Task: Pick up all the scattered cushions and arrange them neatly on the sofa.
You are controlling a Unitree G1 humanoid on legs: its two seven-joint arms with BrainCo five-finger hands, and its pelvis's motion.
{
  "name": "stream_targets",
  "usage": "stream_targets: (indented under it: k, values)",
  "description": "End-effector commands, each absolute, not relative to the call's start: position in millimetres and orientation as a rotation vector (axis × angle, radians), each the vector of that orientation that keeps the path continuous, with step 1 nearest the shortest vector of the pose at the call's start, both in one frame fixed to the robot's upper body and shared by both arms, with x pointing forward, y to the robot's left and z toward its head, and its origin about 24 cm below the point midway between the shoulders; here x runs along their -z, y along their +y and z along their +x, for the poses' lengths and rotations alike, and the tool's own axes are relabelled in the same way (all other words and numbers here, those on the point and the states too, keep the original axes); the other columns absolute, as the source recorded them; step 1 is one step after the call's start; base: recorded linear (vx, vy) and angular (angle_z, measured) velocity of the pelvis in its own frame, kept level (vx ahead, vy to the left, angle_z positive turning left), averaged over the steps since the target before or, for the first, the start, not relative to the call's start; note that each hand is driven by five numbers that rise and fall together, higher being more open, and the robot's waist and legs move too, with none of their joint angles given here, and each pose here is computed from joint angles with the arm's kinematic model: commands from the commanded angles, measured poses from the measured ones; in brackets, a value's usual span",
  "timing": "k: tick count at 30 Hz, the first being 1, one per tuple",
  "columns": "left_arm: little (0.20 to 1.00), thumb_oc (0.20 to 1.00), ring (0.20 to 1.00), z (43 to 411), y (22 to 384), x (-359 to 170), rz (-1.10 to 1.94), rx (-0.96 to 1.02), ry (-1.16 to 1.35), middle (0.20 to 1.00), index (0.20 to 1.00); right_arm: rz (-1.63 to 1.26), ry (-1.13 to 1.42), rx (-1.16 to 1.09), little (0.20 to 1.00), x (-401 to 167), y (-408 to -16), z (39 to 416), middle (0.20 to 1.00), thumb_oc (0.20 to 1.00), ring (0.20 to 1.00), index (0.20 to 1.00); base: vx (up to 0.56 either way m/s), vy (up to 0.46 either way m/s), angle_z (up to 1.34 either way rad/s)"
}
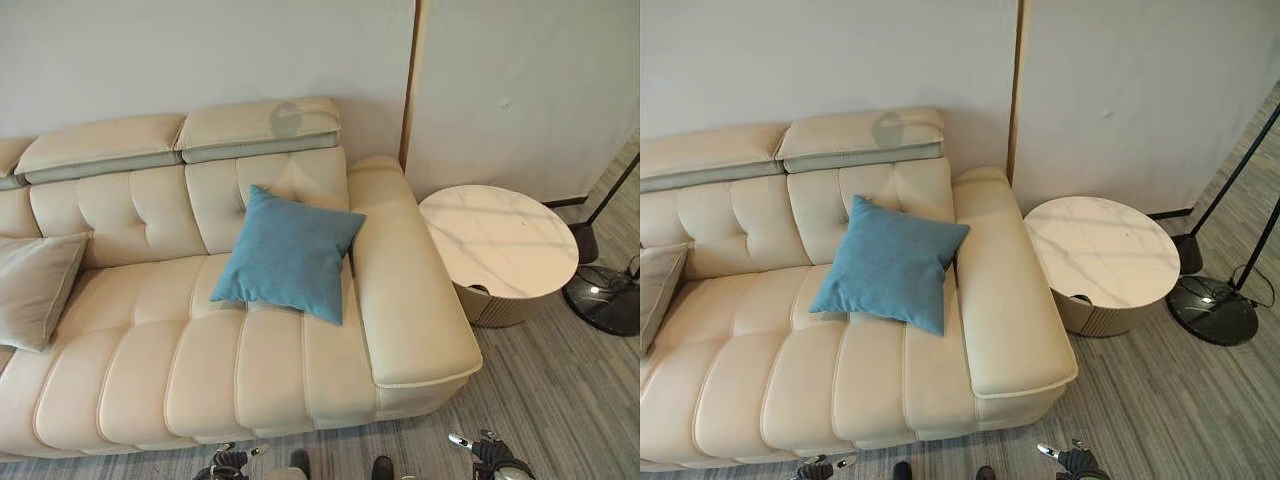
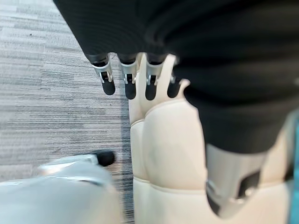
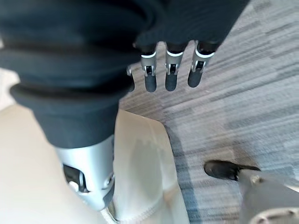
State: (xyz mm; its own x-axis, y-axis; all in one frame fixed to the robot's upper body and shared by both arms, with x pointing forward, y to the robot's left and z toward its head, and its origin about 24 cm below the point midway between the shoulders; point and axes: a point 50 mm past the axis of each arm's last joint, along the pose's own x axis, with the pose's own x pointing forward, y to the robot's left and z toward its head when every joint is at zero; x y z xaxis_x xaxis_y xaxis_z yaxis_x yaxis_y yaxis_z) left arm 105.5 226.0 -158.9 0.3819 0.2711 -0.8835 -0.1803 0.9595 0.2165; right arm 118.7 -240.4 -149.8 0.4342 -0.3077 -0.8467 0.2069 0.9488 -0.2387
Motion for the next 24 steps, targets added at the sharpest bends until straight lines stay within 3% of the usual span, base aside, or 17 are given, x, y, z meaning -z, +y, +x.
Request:
stream_targets:
  k: [1,13,17,24]
  values:
    - [1.0,1.0,1.0,126,234,150,0.1,-0.313,1.067,1.0,1.0,-0.101,1.007,0.285,1.0,143,-233,147,1.0,1.0,1.0,1.0,-0.02,0.041,0.22]
    - [1.0,1.0,1.0,138,228,143,0.095,-0.294,0.981,1.0,1.0,-0.128,0.926,0.29,1.0,133,-239,157,1.0,1.0,1.0,1.0,-0.05,0.104,0.17]
    - [1.0,1.0,1.0,163,234,119,0.116,-0.296,0.79,1.0,1.0,-0.106,0.794,0.296,1.0,117,-240,171,1.0,1.0,1.0,1.0,-0.04,0.108,-0.01]
    - [1.0,1.0,1.0,173,234,102,0.062,-0.313,0.679,1.0,1.0,-0.099,0.752,0.294,1.0,113,-237,171,1.0,1.0,1.0,1.0,-0.02,0.085,0.0]
